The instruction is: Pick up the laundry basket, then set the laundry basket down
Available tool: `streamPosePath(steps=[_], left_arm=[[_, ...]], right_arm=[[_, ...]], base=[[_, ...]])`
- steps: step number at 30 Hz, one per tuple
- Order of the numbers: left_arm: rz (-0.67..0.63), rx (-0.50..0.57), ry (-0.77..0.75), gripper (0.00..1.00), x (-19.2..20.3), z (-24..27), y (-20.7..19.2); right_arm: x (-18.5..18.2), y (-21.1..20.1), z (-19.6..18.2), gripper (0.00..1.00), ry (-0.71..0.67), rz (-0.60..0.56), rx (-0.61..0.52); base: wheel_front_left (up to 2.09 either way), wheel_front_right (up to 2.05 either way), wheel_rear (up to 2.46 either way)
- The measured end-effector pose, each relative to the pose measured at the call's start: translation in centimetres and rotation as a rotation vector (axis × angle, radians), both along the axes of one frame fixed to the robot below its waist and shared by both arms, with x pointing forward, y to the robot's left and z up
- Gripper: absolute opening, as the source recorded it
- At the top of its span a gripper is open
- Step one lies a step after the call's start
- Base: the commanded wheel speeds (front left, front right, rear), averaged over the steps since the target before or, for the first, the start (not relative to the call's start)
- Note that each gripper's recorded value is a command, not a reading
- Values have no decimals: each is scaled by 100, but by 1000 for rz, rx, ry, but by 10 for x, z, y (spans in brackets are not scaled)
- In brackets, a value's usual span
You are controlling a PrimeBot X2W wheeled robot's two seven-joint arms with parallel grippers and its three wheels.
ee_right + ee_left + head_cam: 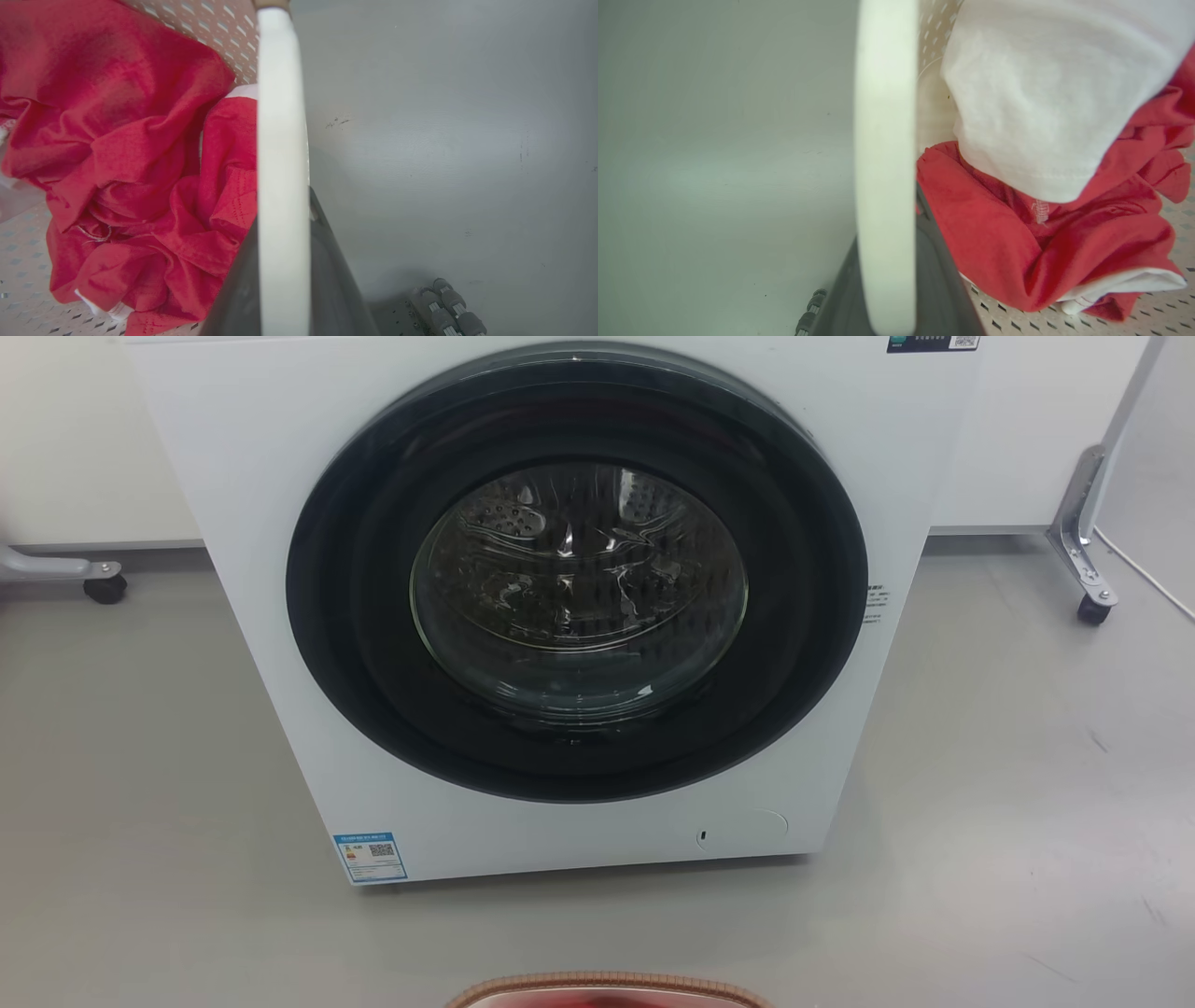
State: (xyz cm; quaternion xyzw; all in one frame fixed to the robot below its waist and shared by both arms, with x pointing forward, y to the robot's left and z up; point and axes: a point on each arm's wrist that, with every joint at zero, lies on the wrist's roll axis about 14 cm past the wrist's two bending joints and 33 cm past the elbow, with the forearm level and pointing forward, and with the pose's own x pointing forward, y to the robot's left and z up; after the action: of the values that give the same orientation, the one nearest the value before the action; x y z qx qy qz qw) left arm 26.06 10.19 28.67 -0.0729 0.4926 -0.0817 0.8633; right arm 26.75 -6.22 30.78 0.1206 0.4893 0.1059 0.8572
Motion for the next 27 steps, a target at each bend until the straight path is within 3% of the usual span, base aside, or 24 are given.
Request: streamPosePath(steps=[27], left_arm=[[11, 5, 33, 0, -11, -7, 2]], right_arm=[[-8, 2, -5, 0, 27, 10, -1]], base=[[0, 0, 0]])
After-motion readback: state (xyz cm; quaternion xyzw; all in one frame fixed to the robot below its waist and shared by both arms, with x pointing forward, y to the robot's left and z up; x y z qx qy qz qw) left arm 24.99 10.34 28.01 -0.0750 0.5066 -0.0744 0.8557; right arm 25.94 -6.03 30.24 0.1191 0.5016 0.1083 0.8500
